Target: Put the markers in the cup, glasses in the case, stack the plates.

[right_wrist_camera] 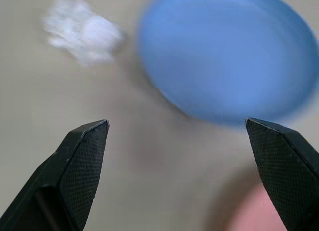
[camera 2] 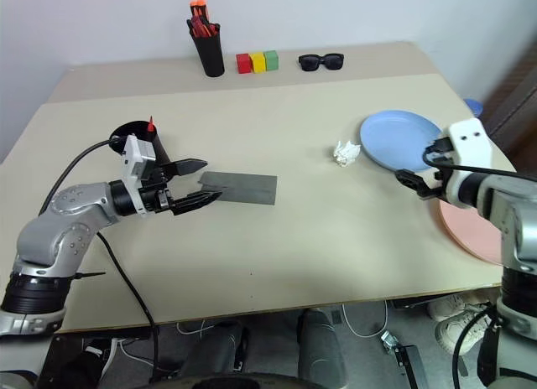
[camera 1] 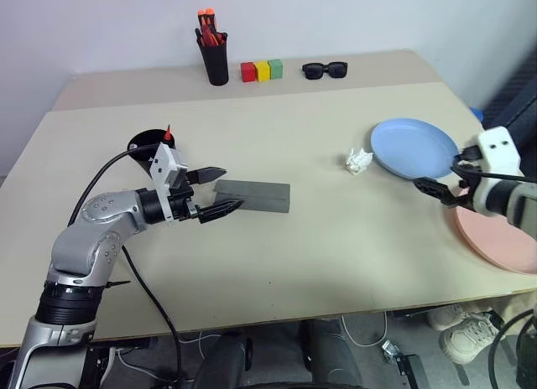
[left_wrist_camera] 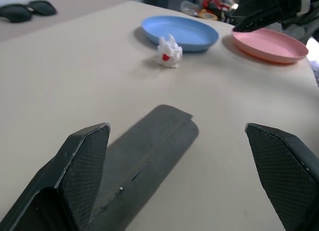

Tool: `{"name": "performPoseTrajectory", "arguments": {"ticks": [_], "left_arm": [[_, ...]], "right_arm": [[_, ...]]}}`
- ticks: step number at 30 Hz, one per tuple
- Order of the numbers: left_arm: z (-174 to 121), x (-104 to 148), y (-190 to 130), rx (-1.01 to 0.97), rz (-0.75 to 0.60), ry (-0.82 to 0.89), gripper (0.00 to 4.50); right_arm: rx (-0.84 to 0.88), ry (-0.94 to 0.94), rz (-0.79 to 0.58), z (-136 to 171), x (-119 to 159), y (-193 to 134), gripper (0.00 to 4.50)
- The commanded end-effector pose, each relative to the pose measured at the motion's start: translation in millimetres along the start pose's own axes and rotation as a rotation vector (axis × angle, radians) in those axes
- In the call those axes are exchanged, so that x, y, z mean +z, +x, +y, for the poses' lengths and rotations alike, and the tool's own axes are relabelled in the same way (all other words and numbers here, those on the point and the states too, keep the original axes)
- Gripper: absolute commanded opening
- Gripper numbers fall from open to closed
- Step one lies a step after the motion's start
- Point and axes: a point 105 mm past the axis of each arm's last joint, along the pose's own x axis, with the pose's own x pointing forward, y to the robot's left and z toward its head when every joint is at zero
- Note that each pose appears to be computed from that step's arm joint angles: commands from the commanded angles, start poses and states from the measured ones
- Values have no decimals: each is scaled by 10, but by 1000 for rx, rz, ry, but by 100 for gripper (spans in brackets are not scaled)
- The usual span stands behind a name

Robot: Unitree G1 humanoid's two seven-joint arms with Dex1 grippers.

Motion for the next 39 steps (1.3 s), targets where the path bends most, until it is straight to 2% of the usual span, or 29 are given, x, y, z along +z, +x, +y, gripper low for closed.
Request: {"name": "performPoseTrajectory", "arguments": {"ticks": [1, 6, 9, 14, 17, 21, 24, 25, 30, 33, 36, 39], "left_arm": [[-3, 114, -20, -28, -26, 37, 450], [-115, 162, -23, -83, -67, 19, 450], [-170, 169, -12, -105, -73, 9, 450], [-161, 150, -20, -83, -60, 42, 450], [-148, 161, -28, -65, -61, 55, 450], [-140, 157, -38, -48, -61, 57, 450], [-133, 154, -39, -35, -64, 57, 450], [-129, 154, -38, -31, -65, 58, 450], [-111, 156, -38, -10, -72, 63, 450], [-100, 173, -44, 11, -84, 63, 450], [-105, 178, -40, 21, -89, 64, 450], [-109, 185, -47, 39, -94, 63, 450]], "right_arm": [[-144, 26, -34, -187, 19, -194, 446], [-234, 35, 60, -166, -313, -174, 446], [-235, 105, 74, -121, -388, -137, 446], [-251, 51, 188, -107, -681, -61, 446], [-280, 55, 230, -161, -777, -60, 370], [-288, 45, 226, -192, -751, -34, 179], [-296, 39, 221, -225, -715, -17, 18], [-299, 35, 213, -235, -689, -9, 4], [-356, -30, 103, -356, -351, 26, 4], [-334, -89, -80, -327, 182, 150, 4], [-246, -192, -177, -151, 504, 351, 4], [-141, -267, -237, 83, 713, 569, 4]]}}
